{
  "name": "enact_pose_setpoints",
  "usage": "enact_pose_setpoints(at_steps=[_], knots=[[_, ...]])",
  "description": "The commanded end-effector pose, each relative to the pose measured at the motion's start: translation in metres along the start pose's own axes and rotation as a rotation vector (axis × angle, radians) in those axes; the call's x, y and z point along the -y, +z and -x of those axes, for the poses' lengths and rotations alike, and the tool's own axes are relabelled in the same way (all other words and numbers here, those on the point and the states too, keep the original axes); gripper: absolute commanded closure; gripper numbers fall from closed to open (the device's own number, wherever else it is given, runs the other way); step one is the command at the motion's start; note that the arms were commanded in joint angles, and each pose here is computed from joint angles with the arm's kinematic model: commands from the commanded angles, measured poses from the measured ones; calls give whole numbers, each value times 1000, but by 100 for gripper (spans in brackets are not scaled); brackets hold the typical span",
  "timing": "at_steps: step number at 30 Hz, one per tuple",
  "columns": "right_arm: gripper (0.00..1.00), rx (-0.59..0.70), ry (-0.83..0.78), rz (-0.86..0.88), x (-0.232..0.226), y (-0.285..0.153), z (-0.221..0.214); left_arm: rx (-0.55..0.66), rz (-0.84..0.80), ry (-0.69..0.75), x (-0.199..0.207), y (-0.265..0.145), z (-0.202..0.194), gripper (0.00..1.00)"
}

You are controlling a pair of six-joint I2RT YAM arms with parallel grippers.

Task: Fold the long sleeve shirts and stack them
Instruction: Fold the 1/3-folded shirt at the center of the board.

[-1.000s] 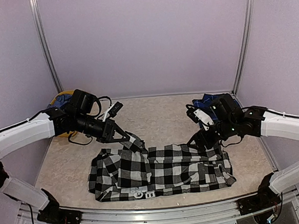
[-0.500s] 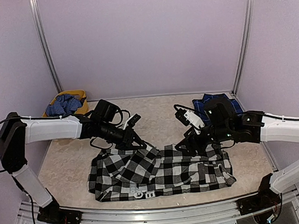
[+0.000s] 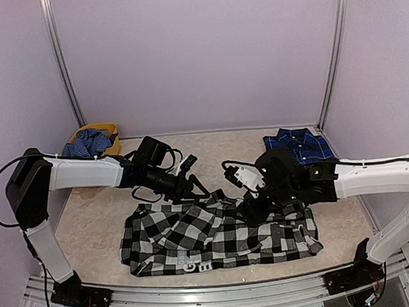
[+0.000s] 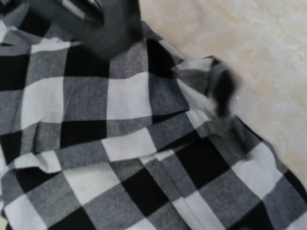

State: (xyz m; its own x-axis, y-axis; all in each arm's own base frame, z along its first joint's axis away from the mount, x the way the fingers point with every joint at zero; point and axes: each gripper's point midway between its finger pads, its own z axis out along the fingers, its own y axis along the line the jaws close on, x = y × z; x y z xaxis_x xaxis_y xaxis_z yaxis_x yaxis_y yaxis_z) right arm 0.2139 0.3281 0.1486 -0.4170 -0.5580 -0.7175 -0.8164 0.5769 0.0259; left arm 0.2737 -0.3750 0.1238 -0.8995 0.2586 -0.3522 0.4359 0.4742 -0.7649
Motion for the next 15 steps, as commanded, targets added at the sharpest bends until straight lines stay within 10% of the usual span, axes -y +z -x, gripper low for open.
enact_pose_setpoints(at_steps=[1,15], knots=[[28,13,-42,-58,-2,15,16,102,17,44,3,-31,15,32],[21,-112,40,-235,65,79,35,336,213,24,-11,-112,-18,27]])
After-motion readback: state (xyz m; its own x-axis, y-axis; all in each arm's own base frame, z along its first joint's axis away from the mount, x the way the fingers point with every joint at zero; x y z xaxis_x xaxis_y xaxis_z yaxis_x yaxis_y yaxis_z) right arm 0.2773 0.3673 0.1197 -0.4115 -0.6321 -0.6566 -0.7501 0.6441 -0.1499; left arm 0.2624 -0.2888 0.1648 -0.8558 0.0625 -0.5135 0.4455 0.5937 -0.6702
